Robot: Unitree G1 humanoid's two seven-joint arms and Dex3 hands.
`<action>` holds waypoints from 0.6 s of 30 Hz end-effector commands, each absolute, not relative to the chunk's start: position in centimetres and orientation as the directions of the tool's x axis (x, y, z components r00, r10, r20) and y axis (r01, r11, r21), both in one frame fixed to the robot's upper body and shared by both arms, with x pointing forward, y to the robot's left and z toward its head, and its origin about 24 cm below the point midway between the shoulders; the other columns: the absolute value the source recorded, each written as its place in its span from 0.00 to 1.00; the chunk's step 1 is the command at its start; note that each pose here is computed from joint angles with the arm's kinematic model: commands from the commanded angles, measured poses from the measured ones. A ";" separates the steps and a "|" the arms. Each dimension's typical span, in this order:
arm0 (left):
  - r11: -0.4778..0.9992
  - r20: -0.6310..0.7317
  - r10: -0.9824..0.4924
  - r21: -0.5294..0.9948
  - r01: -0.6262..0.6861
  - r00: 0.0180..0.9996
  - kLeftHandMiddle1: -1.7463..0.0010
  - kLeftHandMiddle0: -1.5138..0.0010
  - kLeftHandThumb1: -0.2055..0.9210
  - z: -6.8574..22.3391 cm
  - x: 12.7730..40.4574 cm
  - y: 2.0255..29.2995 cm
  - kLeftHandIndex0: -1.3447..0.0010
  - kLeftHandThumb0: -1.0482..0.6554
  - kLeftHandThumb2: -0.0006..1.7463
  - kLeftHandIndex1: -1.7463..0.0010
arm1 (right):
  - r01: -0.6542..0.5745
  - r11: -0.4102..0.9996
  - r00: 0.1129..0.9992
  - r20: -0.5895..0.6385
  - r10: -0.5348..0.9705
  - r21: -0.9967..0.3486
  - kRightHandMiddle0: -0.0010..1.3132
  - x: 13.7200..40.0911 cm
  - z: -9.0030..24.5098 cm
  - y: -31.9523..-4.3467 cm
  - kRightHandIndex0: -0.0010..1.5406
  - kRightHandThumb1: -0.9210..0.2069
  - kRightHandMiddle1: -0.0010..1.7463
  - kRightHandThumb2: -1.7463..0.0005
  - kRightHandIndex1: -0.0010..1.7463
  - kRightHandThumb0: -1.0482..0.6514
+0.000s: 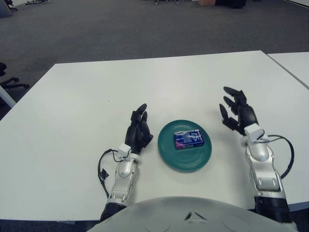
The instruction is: Put the gum into the plate.
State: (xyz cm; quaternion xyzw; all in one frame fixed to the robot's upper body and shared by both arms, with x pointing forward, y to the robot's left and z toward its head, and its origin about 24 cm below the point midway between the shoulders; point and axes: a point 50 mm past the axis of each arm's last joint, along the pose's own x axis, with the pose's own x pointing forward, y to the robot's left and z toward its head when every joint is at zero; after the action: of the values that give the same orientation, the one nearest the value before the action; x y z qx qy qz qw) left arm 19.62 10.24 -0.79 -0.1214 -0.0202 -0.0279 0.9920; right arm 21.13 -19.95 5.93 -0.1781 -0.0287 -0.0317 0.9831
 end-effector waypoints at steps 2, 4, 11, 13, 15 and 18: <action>0.968 -0.027 -0.028 -0.252 0.021 0.999 1.00 0.85 1.00 -2.0 18.7 10.3 1.00 0.10 0.54 0.62 | 0.073 0.955 0.997 0.020 -0.070 -0.286 0.00 20.4 4.6 -19.8 0.23 0.00 0.31 0.63 0.00 0.24; 0.968 -0.026 -0.027 -0.249 0.020 0.999 1.00 0.85 1.00 -2.0 18.7 10.3 1.00 0.10 0.54 0.61 | 0.075 0.962 0.997 0.003 -0.077 -0.263 0.00 20.3 4.4 -19.8 0.23 0.00 0.31 0.63 0.00 0.24; 0.977 -0.023 -0.021 -0.212 0.016 1.000 1.00 0.84 1.00 -2.1 18.6 10.8 1.00 0.10 0.54 0.60 | 0.137 0.982 0.983 -0.102 -0.150 -0.127 0.00 19.9 3.0 -19.4 0.22 0.00 0.27 0.63 0.00 0.26; 0.978 -0.022 -0.024 -0.207 0.019 0.999 0.99 0.83 1.00 -2.1 18.6 10.8 1.00 0.10 0.54 0.59 | 0.150 0.983 0.977 -0.133 -0.164 -0.103 0.00 19.7 2.6 -19.2 0.22 0.00 0.27 0.63 0.01 0.27; 0.978 -0.022 -0.028 -0.208 0.022 0.999 0.99 0.83 1.00 -2.2 18.6 10.8 1.00 0.10 0.54 0.59 | 0.155 0.984 0.973 -0.160 -0.168 -0.090 0.00 19.7 2.3 -19.0 0.23 0.00 0.27 0.62 0.01 0.27; 0.977 -0.021 -0.031 -0.212 0.026 0.999 0.99 0.83 1.00 -2.1 18.6 10.7 1.00 0.10 0.54 0.60 | 0.160 0.984 0.967 -0.186 -0.173 -0.083 0.00 19.7 2.0 -18.7 0.22 0.00 0.26 0.60 0.01 0.26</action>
State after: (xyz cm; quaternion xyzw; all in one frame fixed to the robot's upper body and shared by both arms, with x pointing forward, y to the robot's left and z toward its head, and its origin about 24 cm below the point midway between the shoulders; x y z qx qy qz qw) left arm 19.47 10.62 -0.80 -0.1068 -0.0261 -0.0231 0.9937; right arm 19.77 -18.98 2.61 -0.0469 0.0726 -0.0799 0.9931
